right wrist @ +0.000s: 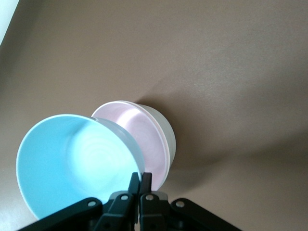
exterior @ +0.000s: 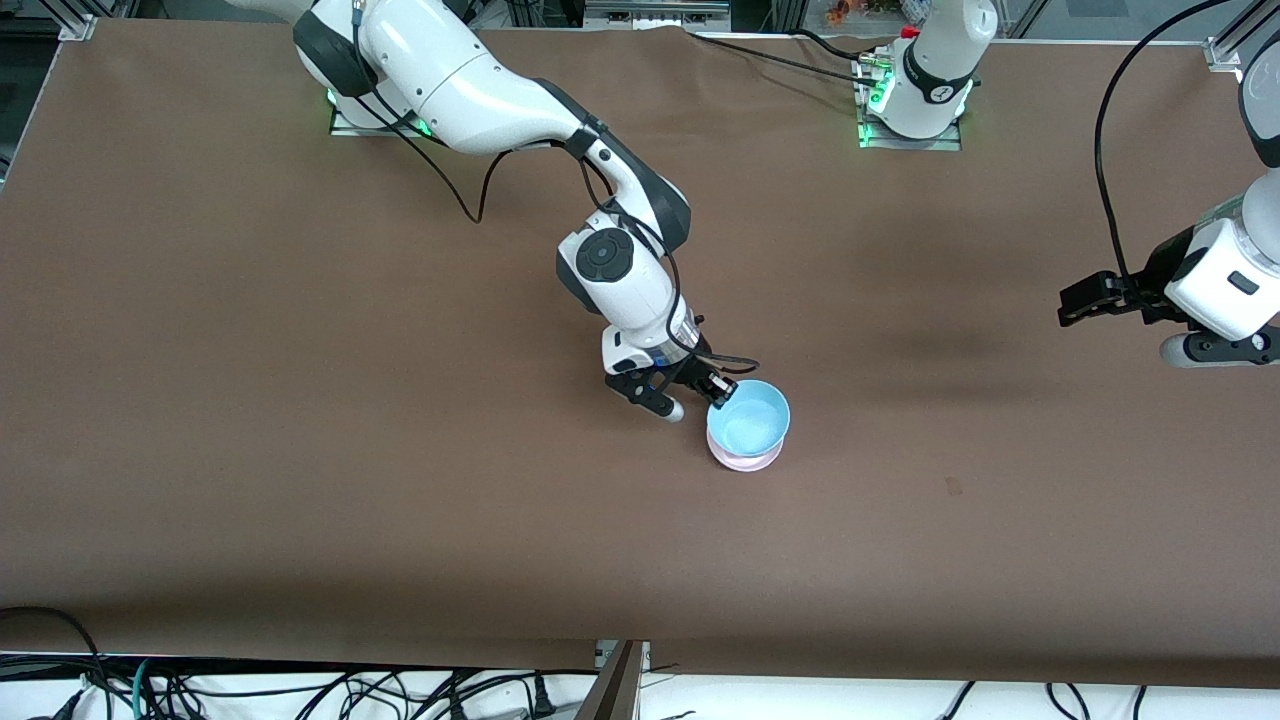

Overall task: Stack pink and blue bowls on white bowl
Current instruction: 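Lower the blue bowl into the pink bowl with the right gripper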

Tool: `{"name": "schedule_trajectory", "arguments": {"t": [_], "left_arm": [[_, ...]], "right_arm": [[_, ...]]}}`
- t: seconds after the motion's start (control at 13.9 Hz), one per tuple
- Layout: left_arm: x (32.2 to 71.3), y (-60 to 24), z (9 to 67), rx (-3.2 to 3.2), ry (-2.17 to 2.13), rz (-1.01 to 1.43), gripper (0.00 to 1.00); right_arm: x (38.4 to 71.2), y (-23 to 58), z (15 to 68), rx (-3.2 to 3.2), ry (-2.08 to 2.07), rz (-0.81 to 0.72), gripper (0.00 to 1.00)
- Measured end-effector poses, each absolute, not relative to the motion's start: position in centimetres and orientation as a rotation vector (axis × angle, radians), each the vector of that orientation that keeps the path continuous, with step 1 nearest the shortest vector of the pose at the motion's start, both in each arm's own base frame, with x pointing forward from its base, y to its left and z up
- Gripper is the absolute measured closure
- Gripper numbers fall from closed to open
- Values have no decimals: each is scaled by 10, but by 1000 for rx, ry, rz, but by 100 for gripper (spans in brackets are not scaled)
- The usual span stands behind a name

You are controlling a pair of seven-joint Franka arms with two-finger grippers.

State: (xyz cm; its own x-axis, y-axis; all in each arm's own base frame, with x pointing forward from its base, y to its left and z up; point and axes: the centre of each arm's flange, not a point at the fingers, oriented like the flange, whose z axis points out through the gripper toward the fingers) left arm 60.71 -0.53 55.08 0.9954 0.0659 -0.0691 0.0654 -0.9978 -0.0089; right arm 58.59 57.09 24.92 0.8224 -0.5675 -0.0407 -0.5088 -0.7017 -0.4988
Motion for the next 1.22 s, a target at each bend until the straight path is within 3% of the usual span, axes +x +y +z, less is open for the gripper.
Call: {"name": "schedule_trajectory", "arguments": {"t": [1.22], "left_arm": [[610,0,548,-3131,-116,114,0]], "right_arm": [[581,572,224,-2571,763,-156,98]]}}
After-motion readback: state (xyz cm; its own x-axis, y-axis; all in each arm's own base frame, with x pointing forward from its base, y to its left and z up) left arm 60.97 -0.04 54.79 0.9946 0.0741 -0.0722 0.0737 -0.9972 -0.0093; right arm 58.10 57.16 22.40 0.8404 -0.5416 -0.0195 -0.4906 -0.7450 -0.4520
